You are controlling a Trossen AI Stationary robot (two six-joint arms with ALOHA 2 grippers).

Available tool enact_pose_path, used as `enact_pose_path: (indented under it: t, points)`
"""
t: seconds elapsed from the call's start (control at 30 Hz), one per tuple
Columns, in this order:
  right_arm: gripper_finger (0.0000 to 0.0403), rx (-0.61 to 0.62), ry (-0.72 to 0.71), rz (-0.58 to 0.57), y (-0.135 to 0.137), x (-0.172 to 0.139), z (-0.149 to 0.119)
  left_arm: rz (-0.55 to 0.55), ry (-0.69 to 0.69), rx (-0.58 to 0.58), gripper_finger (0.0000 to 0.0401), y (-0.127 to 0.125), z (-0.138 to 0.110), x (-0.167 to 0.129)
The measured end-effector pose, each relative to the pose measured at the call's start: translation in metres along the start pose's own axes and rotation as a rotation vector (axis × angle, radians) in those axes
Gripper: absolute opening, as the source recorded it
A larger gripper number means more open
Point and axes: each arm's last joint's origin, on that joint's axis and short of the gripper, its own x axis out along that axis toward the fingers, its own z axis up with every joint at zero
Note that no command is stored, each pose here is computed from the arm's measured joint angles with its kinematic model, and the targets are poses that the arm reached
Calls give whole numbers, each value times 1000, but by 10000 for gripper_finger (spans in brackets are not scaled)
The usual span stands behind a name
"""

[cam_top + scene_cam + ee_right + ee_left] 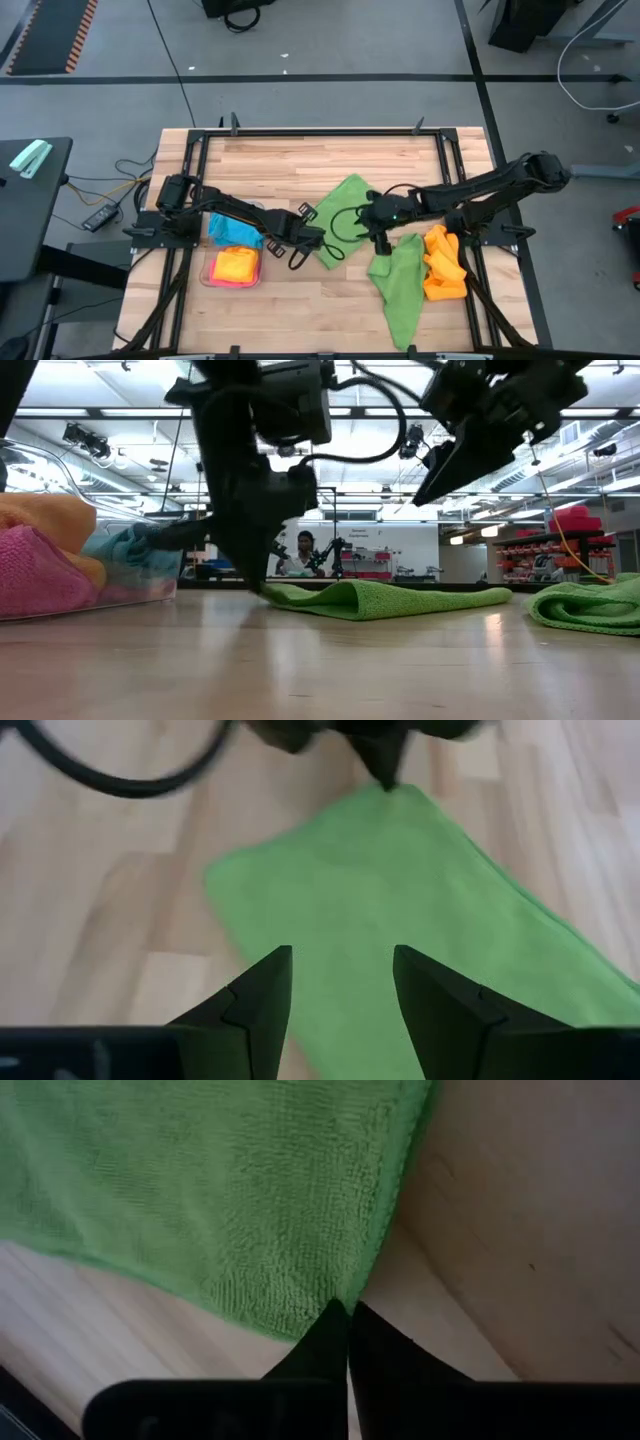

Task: Fold microfiber towels
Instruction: Fold the left green microfiber cloth

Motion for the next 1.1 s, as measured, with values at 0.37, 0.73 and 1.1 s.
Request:
enact_pose_path:
  t: [0.37, 0.73, 1.1]
  points:
    - [184, -27, -73, -23, 41, 0, 2, -81, 11, -17, 11, 15, 8, -34]
    - [184, -81, -80, -62, 76, 44, -12, -100, 15, -31, 11, 21, 8, -45]
    - [172, -211, -158, -204, 133, 74, -36, -144, -4, -93, 10, 19, 8, -44]
